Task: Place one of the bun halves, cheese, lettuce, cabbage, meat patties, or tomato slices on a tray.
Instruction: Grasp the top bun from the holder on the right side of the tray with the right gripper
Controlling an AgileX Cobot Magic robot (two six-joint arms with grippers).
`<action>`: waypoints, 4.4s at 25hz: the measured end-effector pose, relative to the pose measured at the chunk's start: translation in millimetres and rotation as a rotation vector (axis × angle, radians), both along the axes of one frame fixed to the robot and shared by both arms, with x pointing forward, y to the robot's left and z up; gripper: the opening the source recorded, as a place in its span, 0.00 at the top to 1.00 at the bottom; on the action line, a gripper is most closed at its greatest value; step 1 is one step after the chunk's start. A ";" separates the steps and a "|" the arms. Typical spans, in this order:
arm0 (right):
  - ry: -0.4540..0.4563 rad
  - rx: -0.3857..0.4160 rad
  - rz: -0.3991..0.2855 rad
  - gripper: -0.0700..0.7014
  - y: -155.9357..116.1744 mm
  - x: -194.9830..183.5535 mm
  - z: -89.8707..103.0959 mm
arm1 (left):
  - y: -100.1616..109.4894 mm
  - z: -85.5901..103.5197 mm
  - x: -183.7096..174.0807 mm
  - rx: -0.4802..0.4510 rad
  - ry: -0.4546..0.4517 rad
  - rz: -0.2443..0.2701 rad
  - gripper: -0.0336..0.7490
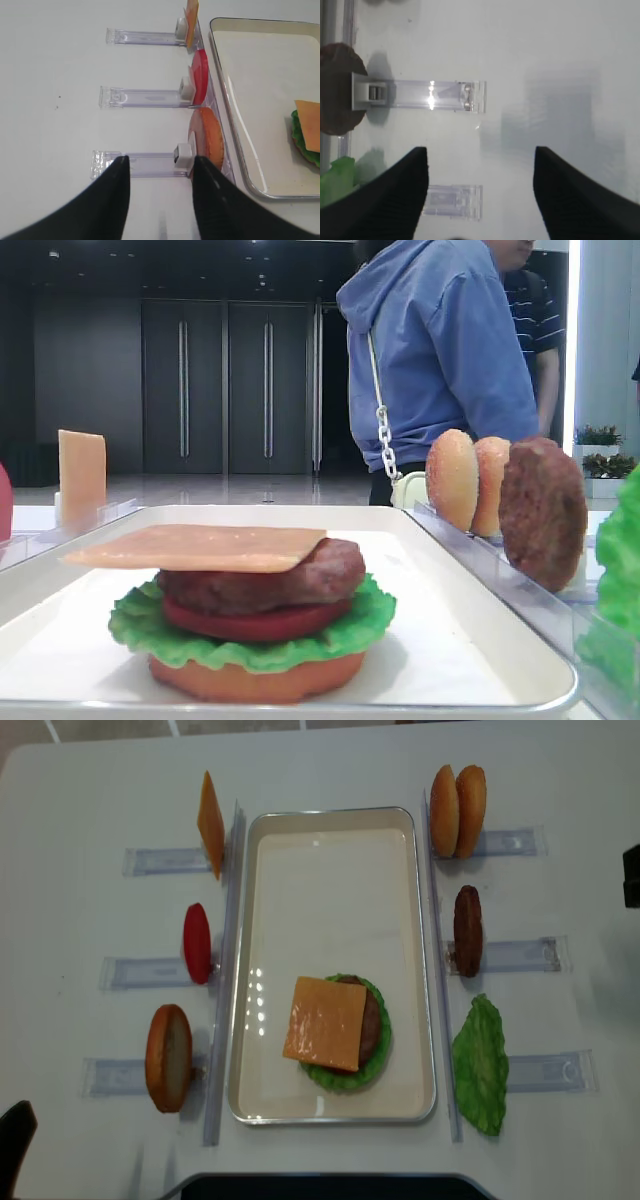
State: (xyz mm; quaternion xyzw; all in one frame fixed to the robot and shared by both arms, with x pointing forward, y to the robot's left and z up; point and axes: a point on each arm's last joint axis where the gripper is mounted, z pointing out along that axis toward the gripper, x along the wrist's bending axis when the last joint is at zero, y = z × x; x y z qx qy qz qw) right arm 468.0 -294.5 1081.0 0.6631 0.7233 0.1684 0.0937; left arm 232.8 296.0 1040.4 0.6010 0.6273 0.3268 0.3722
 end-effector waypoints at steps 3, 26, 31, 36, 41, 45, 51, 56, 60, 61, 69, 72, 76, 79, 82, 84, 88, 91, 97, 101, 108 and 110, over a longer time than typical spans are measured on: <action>-0.001 0.001 0.000 0.31 -0.8 24.2 4.0 | 0.0 0.0 0.0 0.000 0.000 0.000 0.54; 0.043 0.067 0.009 0.31 0.7 154.6 -6.3 | 0.0 0.0 0.0 0.002 0.000 -0.001 0.54; 0.063 0.091 0.022 0.31 8.7 162.8 -15.5 | 0.0 0.0 0.0 0.002 0.000 -0.001 0.54; 0.064 0.088 0.057 0.31 35.0 163.3 -17.4 | 0.0 0.0 0.0 0.003 0.000 -0.002 0.54; 0.055 0.100 0.085 0.31 76.3 159.2 -16.9 | 0.0 0.0 0.0 0.003 0.000 -0.002 0.54; 0.030 0.113 0.114 0.31 107.8 154.5 -15.8 | 0.0 0.0 0.0 0.003 0.000 -0.002 0.54; -0.004 0.143 0.150 0.31 146.5 145.8 -14.0 | 0.0 0.0 0.0 0.003 0.000 -0.002 0.54; -0.037 0.164 0.161 0.31 162.9 142.9 -12.7 | 0.0 0.0 0.0 0.003 0.000 -0.002 0.54; -0.034 0.158 0.160 0.31 164.7 145.9 -18.6 | 0.0 0.0 0.0 0.003 0.000 -0.002 0.54; -0.032 0.154 0.160 0.31 164.7 146.8 -20.5 | 0.0 0.0 0.0 0.003 0.000 -0.002 0.54; -0.014 0.136 0.150 0.31 163.4 155.0 -35.8 | 0.0 0.0 0.0 0.003 0.000 -0.002 0.54; -0.010 0.125 0.143 0.31 160.3 158.0 -40.0 | 0.0 0.0 0.0 0.003 0.000 -0.002 0.54; -0.004 0.114 0.145 0.31 158.0 161.0 -45.1 | 0.0 0.0 0.0 0.003 0.000 -0.002 0.54; -0.005 0.109 0.146 0.31 155.9 162.5 -46.4 | 0.0 0.0 0.0 0.003 0.000 -0.002 0.54; -0.008 0.108 0.143 0.31 153.8 163.6 -46.3 | 0.0 0.0 0.0 0.003 0.000 -0.002 0.54; -0.010 0.108 0.138 0.31 151.6 164.8 -46.6 | 0.0 0.0 0.0 0.003 0.000 -0.002 0.54; -0.016 0.105 0.136 0.31 149.6 166.7 -47.7 | 0.0 0.0 0.0 0.003 0.000 -0.002 0.54; -0.004 0.101 0.138 0.31 149.6 168.9 -53.7 | 0.0 0.0 0.0 0.003 0.000 -0.002 0.54; 0.013 0.100 0.144 0.31 151.6 172.9 -65.5 | 0.0 0.0 0.0 0.003 0.000 -0.002 0.54; 0.016 0.099 0.146 0.31 152.6 175.4 -71.0 | 0.0 0.0 0.0 0.003 0.000 -0.002 0.54; 0.035 0.093 0.150 0.31 153.6 177.9 -80.9 | 0.0 0.0 0.0 0.003 0.000 -0.002 0.54; 0.039 0.092 0.150 0.31 153.8 178.5 -83.1 | 0.0 0.0 0.0 0.003 0.000 -0.002 0.54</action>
